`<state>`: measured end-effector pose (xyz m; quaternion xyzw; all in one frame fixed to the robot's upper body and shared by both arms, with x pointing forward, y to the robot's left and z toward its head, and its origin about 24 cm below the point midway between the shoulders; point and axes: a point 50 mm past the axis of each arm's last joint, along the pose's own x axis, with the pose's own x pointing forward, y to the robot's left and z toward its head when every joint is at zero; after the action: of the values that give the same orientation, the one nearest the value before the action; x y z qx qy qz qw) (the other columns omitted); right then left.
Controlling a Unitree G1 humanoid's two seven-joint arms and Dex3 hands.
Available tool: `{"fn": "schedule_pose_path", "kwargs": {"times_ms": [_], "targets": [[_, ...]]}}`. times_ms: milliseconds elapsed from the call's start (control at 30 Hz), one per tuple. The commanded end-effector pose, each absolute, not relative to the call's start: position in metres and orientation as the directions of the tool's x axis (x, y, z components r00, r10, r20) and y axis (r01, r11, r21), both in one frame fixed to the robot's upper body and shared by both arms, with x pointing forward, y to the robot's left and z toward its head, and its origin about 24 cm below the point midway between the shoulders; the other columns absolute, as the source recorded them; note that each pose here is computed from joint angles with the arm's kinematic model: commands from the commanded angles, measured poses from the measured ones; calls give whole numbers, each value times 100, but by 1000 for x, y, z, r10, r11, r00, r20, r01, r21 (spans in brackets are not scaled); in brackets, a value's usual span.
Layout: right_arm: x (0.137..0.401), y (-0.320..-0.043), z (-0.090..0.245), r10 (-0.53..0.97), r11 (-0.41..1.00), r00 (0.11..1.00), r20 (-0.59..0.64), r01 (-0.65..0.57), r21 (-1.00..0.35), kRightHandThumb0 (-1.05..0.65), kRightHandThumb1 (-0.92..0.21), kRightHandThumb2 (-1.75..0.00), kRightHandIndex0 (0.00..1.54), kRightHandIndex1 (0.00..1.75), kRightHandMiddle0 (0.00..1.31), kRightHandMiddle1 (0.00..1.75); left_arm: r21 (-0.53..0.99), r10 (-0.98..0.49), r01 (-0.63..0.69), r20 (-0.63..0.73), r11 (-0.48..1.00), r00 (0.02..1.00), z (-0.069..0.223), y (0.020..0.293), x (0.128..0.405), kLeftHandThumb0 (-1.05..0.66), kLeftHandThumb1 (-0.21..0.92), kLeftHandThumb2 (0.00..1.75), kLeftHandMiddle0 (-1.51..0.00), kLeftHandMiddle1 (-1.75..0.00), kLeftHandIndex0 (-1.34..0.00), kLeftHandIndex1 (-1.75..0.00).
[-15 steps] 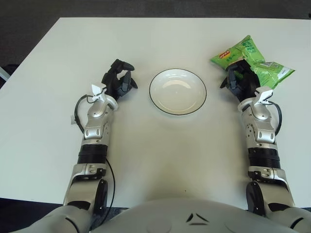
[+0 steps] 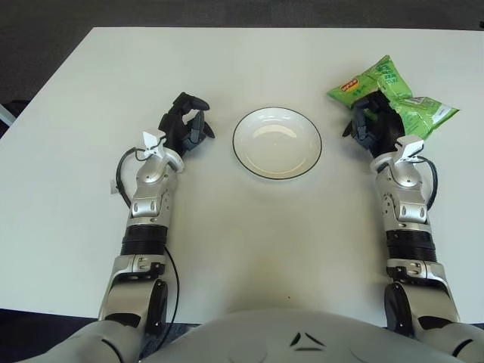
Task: Put the snack into the plate.
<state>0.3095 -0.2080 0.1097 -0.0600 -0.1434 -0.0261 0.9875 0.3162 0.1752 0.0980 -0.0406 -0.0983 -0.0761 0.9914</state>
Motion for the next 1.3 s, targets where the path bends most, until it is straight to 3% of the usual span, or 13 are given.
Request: {"fn": "schedule_pose_path", "kwargs": {"times_ms": [0,267,667,900,1267], "targets": [[290,-213,64,-56,980,981,188,90,-176,-37,-76,-73,75,175,30,175,-78,-137,144,85,987,987,70,177,307,-37,74,73,-77,-169,-34,-172],[285,-214,70,-58,947,937,344,161,-279,-37,-78,-68,74,173,32,171,-72,-137,143,85,987,987,70,176,307,-37,74,73,-77,-169,-34,-172],[275,-214,87,-32,928,818,575,238,-286,-36,-91,-36,74,167,38,157,-59,-136,142,87,988,987,68,173,307,-37,74,74,-77,-169,-33,-172],[273,-216,94,18,901,780,625,258,-349,-35,-92,-34,72,166,40,155,-42,-131,135,89,990,987,68,172,308,-37,74,74,-77,-169,-33,-173],[272,-218,113,109,771,660,743,416,-482,-35,-92,-31,68,160,43,151,-19,-121,123,86,992,989,65,173,309,-37,75,74,-78,-171,-32,-173]]}}
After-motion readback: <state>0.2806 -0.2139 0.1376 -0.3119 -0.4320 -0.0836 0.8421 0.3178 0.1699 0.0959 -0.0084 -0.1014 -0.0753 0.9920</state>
